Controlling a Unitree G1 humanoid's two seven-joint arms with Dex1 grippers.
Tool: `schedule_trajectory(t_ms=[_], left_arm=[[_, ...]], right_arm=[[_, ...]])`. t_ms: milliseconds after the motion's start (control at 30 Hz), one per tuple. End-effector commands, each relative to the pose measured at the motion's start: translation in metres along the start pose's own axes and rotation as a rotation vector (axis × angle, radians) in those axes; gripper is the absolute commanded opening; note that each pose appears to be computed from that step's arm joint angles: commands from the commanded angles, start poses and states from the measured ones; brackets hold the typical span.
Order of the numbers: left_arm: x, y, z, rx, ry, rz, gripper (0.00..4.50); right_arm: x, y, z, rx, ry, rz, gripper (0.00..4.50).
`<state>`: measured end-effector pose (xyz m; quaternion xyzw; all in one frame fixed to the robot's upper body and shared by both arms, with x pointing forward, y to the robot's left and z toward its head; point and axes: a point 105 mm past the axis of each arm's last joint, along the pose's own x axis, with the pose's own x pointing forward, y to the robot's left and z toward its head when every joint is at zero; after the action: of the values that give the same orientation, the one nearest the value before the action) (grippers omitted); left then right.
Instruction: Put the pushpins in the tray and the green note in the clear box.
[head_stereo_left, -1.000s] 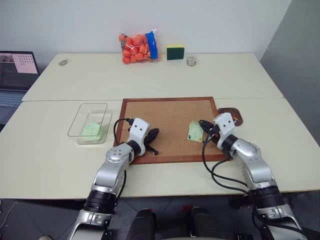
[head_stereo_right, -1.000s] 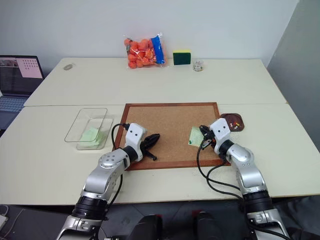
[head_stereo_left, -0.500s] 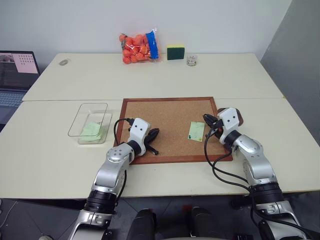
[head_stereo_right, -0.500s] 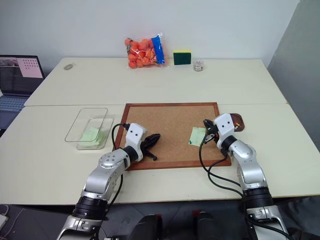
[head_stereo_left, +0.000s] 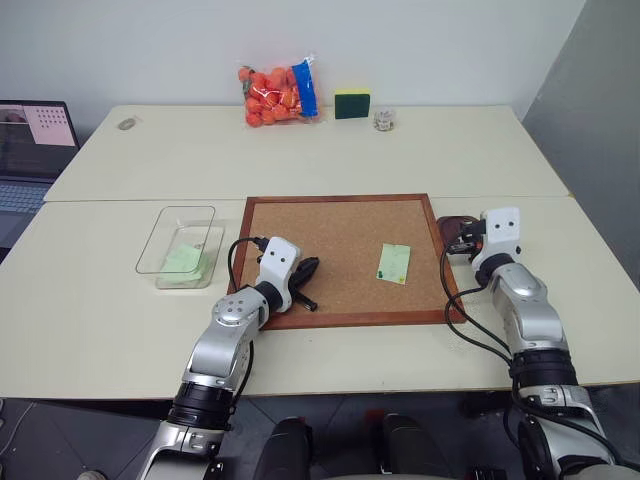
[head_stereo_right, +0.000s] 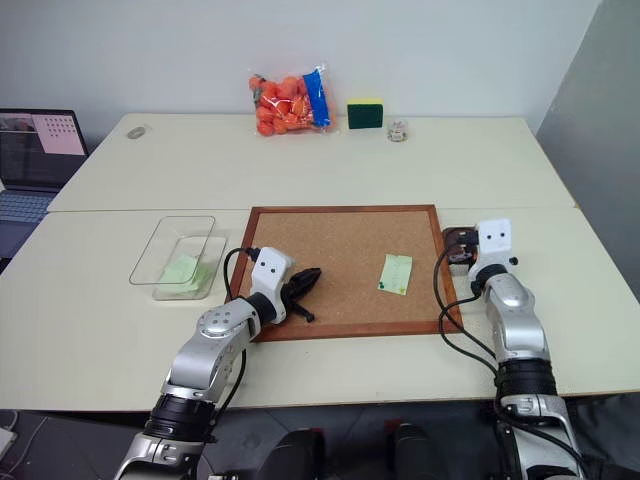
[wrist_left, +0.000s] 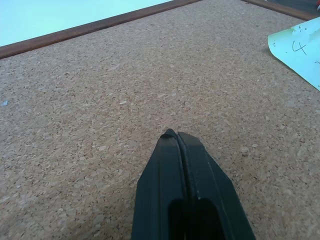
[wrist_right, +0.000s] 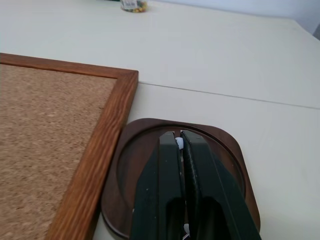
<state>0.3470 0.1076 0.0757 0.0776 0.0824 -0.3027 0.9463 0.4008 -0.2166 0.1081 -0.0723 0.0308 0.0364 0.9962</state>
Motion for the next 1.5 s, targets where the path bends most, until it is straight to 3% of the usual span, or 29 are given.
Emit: schedule_trajectory(t_ms=[33, 133, 233, 767, 1033, 1167, 1500], left_arm=[[0.002, -0.009, -0.017, -0.026, 0.059, -0.026, 0.0], [0.001, -0.009, -0.017, -0.026, 0.059, -0.026, 0.0], [0.001, -0.008, -0.017, -0.026, 0.06, -0.023, 0.0], [0.001, -0.008, -0.017, -0.027, 0.06, -0.022, 0.0], [0.002, -0.009, -0.017, -0.033, 0.059, -0.021, 0.0], [0.003, -0.008, -0.017, -0.035, 0.059, -0.02, 0.0], [0.003, -0.007, -0.017, -0.036, 0.062, -0.022, 0.0]], right_arm=[[0.006, -0.01, 0.018, 0.0, -0.046, -0.031, 0.02], [0.008, -0.01, 0.019, -0.001, -0.045, -0.027, 0.02], [0.012, -0.011, 0.02, -0.001, -0.041, -0.031, 0.54], [0.007, -0.013, 0.025, -0.028, -0.075, -0.012, 3.87], [-0.037, 0.032, 0.036, -0.063, -0.193, 0.375, 3.87], [-0.067, 0.059, 0.028, -0.096, -0.169, 0.604, 3.87], [-0.092, 0.103, 0.014, -0.075, -0.107, 0.797, 3.87]])
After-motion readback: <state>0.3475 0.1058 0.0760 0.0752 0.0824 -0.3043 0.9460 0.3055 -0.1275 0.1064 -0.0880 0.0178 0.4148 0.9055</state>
